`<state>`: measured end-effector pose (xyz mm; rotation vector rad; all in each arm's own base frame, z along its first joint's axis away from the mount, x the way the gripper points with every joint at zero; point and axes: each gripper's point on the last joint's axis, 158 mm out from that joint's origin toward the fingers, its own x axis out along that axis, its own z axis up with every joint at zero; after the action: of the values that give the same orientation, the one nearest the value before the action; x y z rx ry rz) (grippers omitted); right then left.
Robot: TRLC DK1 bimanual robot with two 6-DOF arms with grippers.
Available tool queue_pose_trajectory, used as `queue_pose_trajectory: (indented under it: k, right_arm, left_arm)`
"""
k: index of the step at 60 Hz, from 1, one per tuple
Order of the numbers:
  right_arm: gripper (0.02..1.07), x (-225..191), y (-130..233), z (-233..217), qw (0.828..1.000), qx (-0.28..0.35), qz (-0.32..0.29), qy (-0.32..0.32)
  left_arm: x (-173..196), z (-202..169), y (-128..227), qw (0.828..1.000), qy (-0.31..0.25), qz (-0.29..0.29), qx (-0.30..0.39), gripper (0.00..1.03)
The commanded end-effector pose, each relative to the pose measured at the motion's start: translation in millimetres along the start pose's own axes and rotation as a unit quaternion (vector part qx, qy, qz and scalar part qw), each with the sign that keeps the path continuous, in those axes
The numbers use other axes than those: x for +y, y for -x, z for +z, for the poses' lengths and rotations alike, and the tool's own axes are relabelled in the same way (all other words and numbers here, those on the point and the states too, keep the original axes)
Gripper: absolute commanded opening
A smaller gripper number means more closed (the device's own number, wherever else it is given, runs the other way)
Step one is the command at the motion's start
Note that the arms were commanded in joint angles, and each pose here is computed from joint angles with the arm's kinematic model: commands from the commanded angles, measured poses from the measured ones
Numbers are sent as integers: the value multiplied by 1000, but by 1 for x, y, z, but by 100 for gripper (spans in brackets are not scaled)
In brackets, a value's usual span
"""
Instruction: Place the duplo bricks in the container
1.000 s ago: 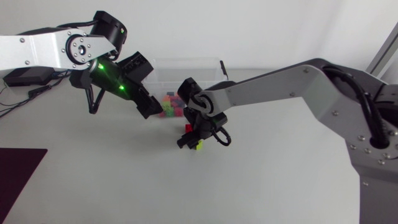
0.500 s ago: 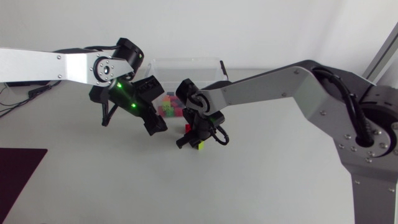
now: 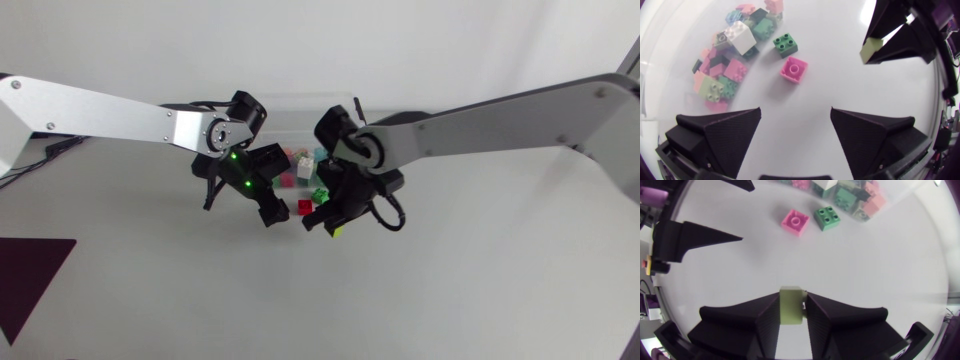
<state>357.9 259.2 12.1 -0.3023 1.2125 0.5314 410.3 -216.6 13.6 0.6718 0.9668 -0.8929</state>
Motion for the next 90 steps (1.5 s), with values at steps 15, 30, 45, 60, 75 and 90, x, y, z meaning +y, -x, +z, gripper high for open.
queue_pose_trajectory:
  k: [15,30,45,60,75,90]
  right_arm:
    - [31,-54,80,-7,995,-76,11,-58]
    - [31,-76,103,-19,991,-100,16,-82]
    - [31,-81,110,-34,990,-104,19,-92]
    - [31,-82,120,-32,988,-117,18,-95]
    - [31,-80,121,-37,988,-117,19,-98]
    - [31,-82,123,-39,988,-119,17,-101]
  left_arm:
    - [-5,24,-19,1000,18,3,-10,96]
    - [-8,39,-32,998,30,57,-21,96]
    - [-12,46,-33,990,112,88,3,96]
    - [-11,47,-29,963,253,80,42,96]
    - [-14,31,-60,932,338,88,97,96]
    - [-8,35,-65,921,362,111,90,93]
